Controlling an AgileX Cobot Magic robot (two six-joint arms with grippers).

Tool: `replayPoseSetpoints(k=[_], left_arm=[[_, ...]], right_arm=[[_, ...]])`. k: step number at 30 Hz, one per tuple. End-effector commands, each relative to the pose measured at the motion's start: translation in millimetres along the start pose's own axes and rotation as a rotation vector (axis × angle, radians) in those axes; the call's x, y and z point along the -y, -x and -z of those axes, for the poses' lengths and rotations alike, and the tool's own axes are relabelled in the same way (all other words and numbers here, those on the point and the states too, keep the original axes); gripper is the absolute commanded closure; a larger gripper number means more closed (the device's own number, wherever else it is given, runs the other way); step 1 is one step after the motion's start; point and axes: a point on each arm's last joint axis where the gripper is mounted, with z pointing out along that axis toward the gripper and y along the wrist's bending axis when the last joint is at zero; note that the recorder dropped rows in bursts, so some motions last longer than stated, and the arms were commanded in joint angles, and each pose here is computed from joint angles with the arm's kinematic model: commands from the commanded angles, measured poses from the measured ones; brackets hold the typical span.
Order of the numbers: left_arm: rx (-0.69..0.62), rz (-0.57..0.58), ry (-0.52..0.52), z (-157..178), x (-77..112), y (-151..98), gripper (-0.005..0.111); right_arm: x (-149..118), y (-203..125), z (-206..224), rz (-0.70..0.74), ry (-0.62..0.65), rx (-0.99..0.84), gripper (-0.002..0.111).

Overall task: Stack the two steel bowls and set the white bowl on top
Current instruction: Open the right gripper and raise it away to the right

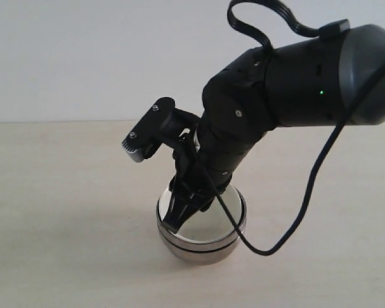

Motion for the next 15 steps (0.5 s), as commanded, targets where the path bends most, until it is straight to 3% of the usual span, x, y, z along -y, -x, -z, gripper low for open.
replayPoseSetpoints(k=[1, 9, 15], left_arm=[[0.008, 0.019, 0.001, 0.0, 0.1, -0.2, 0.103], [0.008, 0.019, 0.001, 0.0, 0.1, -0.2, 0.103], [0.008, 0.019, 0.001, 0.0, 0.1, -0.2, 0.103]], right_arm=[[22.3, -8.6, 2.2, -0.097, -0.031, -0.002, 0.074], [62.5, -25.9, 4.6, -0.268, -0.043, 0.026, 0.074], [83.5, -28.7, 31.1, -0.324, -0.095, 0.122, 0.074]])
